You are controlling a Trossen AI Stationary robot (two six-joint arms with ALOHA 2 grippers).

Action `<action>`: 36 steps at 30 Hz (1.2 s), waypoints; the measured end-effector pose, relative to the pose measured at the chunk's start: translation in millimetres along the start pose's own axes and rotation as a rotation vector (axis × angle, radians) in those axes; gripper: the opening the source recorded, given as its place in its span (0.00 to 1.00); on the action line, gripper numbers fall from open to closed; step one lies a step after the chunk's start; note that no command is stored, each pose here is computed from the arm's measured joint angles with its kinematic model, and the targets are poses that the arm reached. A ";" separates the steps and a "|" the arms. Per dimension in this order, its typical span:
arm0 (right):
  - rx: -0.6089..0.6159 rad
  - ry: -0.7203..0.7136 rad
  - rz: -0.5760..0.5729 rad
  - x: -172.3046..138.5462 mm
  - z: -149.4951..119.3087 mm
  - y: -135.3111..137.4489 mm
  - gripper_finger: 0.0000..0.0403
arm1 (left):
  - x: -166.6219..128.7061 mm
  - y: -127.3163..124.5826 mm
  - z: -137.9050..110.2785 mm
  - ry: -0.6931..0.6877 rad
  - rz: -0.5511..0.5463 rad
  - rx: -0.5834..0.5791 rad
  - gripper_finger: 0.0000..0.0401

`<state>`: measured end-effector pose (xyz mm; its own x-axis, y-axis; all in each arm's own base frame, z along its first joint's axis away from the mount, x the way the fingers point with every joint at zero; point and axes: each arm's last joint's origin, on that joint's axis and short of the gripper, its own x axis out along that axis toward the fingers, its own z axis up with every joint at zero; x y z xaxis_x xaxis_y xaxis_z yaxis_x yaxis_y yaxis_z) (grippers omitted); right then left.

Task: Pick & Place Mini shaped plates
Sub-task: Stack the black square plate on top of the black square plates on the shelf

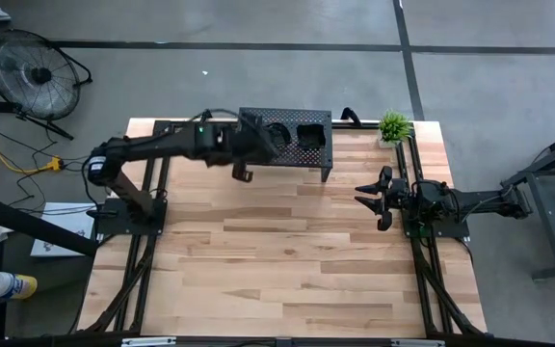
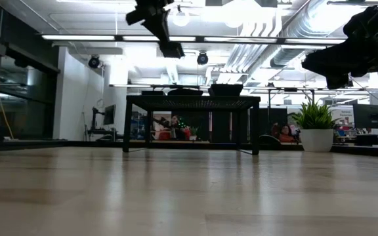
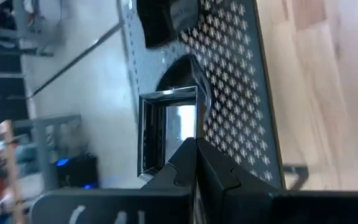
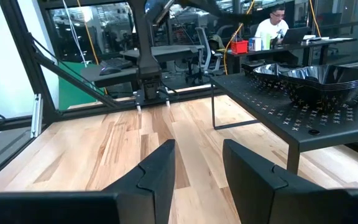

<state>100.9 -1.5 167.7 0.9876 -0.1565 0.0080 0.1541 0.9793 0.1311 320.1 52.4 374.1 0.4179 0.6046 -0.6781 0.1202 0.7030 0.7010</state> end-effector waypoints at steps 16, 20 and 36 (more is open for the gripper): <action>0.000 0.000 0.000 0.0 -0.1 0.0 0.32 | 57.0 25.7 -51.3 0.079 -0.078 -0.119 0.00; 0.000 -0.001 0.000 0.0 0.0 0.0 0.32 | 76.3 12.5 -65.3 0.153 -0.072 -0.114 0.00; 0.000 -0.001 0.000 0.0 0.1 0.0 0.32 | 77.6 6.5 -69.9 0.112 -0.025 -0.120 0.00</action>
<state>100.8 -1.5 167.8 0.9876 -0.1565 0.0088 0.1540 0.9793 0.1312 290.3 130.1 310.6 0.3125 0.6194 -0.7202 0.0181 0.7542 0.6564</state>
